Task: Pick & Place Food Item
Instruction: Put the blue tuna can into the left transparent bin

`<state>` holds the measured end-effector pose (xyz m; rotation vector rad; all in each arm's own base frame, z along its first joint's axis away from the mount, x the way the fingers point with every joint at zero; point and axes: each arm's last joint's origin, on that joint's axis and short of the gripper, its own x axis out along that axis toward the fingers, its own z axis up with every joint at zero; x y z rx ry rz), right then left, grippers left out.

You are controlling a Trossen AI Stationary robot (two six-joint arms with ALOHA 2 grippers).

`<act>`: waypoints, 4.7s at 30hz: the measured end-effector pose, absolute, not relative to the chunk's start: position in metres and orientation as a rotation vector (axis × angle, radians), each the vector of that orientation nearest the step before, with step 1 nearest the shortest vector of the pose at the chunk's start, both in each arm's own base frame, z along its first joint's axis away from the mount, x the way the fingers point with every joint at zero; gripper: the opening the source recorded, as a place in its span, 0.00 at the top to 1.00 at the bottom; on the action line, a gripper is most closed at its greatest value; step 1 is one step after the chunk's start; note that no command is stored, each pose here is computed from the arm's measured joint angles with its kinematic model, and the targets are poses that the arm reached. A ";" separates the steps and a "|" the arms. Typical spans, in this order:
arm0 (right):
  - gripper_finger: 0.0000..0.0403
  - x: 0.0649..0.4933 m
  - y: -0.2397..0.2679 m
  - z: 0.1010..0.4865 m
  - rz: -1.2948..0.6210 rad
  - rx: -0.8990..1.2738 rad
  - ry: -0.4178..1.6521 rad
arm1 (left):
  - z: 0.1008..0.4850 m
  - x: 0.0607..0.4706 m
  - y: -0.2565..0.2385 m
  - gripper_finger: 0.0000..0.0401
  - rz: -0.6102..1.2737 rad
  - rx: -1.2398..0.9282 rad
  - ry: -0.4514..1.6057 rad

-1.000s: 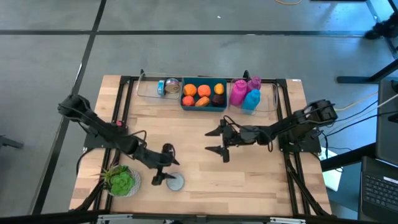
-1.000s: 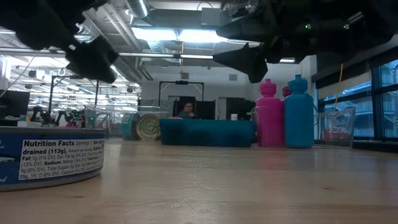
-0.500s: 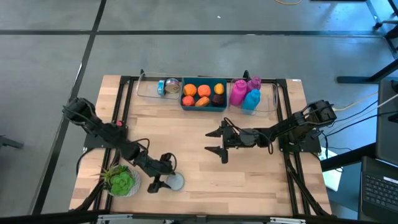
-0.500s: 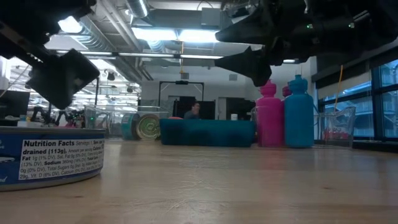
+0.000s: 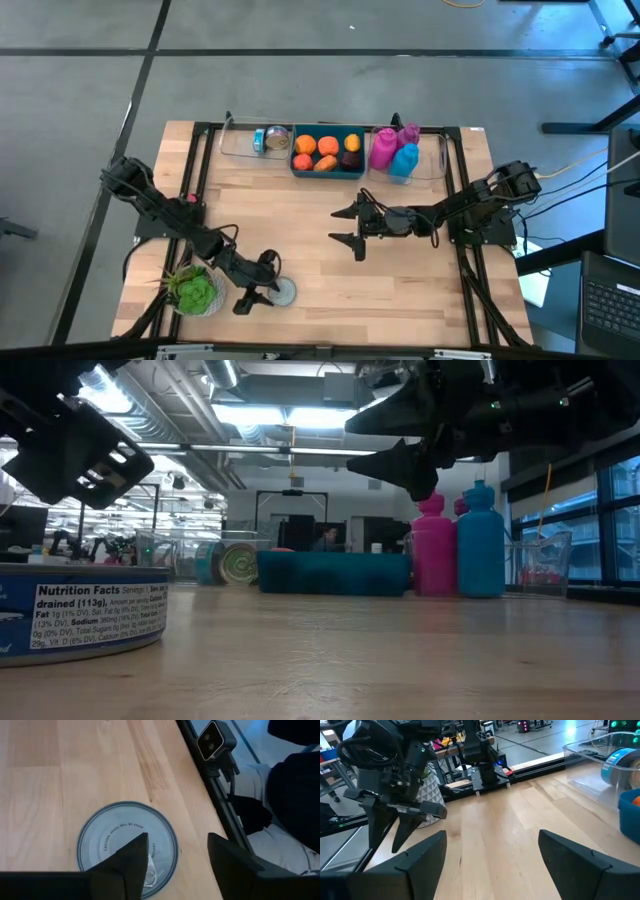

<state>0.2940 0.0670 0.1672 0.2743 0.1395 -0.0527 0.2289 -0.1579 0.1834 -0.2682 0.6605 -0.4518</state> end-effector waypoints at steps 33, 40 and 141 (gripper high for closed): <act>0.22 0.293 0.067 0.161 -0.062 0.255 0.203 | 0.152 0.253 -0.117 0.61 -0.203 -0.238 0.797; 0.22 0.293 0.067 0.161 -0.063 0.254 0.207 | 0.149 0.264 -0.083 0.61 -0.026 -0.192 0.779; 0.22 0.292 0.064 0.155 -0.125 0.252 0.249 | 0.227 0.222 -0.042 0.01 0.025 -0.012 0.698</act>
